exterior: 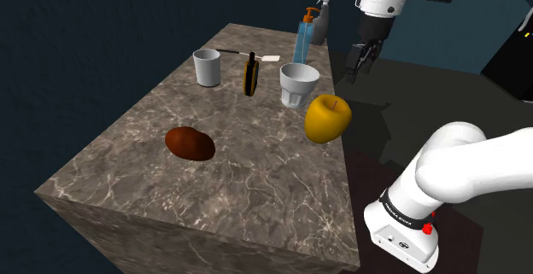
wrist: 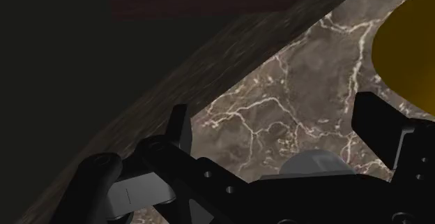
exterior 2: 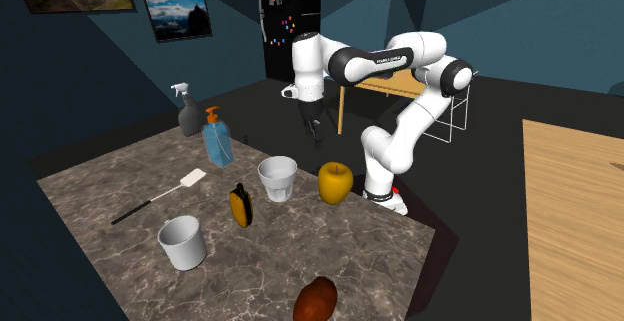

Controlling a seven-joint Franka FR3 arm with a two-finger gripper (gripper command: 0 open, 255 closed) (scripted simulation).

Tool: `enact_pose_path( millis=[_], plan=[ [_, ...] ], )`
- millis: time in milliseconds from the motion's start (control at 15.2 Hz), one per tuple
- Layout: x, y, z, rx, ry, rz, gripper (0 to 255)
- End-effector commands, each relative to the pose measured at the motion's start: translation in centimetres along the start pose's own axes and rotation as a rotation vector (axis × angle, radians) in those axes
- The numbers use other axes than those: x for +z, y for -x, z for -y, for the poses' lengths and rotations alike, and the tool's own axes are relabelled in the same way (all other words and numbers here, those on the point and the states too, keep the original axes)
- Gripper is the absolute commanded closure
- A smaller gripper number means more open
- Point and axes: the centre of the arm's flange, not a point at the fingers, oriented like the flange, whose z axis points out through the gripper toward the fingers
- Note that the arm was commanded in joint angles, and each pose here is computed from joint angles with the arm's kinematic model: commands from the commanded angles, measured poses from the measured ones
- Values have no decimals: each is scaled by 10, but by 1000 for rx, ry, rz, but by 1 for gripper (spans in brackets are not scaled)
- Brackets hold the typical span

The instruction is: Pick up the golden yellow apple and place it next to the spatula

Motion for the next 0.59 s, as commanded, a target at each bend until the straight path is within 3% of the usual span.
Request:
enact_pose_path(
  millis=[0, 528],
  plan=[
    [0, 0, 0, 0, 0, 0, 0],
    [-27, 36, 101, -640, 74, -182, 0]
  ],
)
